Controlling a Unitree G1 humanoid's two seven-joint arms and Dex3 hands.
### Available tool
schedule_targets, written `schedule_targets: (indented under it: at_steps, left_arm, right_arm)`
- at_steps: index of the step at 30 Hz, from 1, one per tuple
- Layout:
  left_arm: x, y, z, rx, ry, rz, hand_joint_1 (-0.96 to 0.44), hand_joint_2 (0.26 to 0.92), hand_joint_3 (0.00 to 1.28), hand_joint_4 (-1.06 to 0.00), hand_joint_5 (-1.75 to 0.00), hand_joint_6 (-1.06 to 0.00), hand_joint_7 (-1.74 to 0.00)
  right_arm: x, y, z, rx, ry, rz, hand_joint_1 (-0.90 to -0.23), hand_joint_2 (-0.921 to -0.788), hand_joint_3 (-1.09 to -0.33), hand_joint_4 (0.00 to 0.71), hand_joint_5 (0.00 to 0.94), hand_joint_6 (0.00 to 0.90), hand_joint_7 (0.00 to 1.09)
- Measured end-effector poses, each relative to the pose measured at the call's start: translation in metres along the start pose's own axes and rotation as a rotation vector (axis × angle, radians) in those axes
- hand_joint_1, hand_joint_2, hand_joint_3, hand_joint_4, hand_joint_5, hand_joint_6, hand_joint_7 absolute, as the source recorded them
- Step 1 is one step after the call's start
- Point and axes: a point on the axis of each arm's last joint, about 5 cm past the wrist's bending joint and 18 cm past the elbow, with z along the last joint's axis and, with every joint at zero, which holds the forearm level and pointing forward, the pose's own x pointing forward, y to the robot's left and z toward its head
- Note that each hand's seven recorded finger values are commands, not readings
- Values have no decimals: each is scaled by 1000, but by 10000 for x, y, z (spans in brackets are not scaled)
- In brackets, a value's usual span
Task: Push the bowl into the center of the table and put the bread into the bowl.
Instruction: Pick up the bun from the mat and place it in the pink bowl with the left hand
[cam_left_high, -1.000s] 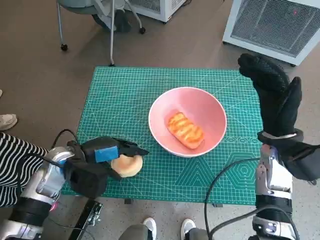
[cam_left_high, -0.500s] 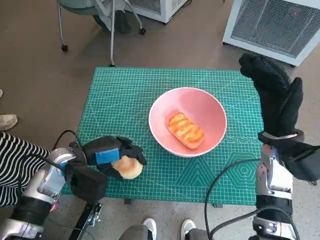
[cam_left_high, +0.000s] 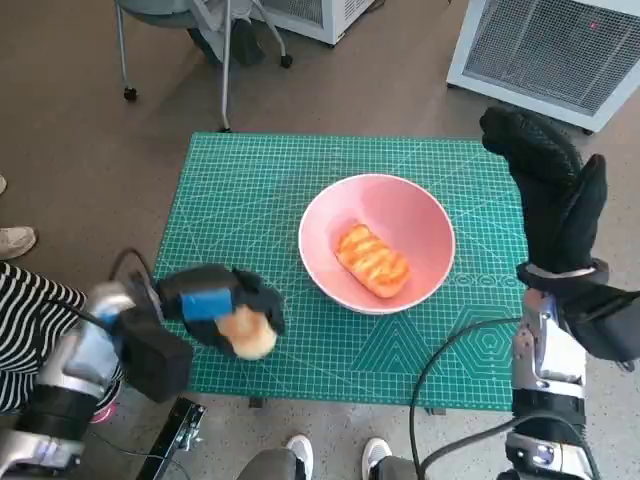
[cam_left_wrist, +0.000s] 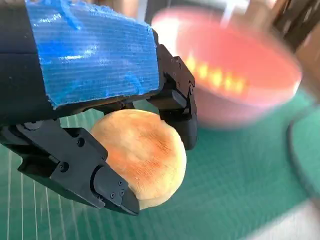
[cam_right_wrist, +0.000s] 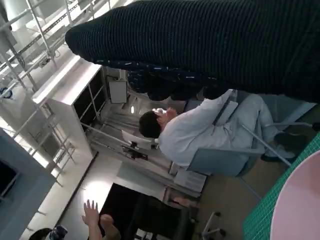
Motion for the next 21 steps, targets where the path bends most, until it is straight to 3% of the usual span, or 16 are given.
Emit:
schedule_targets:
  at_steps: [6, 10, 16, 21]
  left_arm:
    - [69, 383, 161, 36, -88, 197, 3, 905, 72, -706, -1190, -668, -1091]
    - [171, 541, 278, 53, -155, 319, 2, 904, 68, -707, -1171, -675, -1103]
    - [462, 645, 453, 62, -247, 480, 3, 878, 59, -781, -1076, -734, -1053]
    - [747, 679, 542, 83, -254, 522, 3, 882, 42, -799, -1051, -737, -1051]
  right_arm:
    - [16, 0, 5, 0, -5, 1, -690, -921, -699, 145, 0, 43, 419]
    - [27, -2, 5, 0, -6, 1, -692, -921, -699, 143, 0, 43, 419]
    - [45, -1, 6, 1, -8, 2, -694, -921, -699, 140, 0, 43, 419]
    - [60, 6, 10, 3, -12, 5, -694, -921, -699, 142, 1, 41, 418]
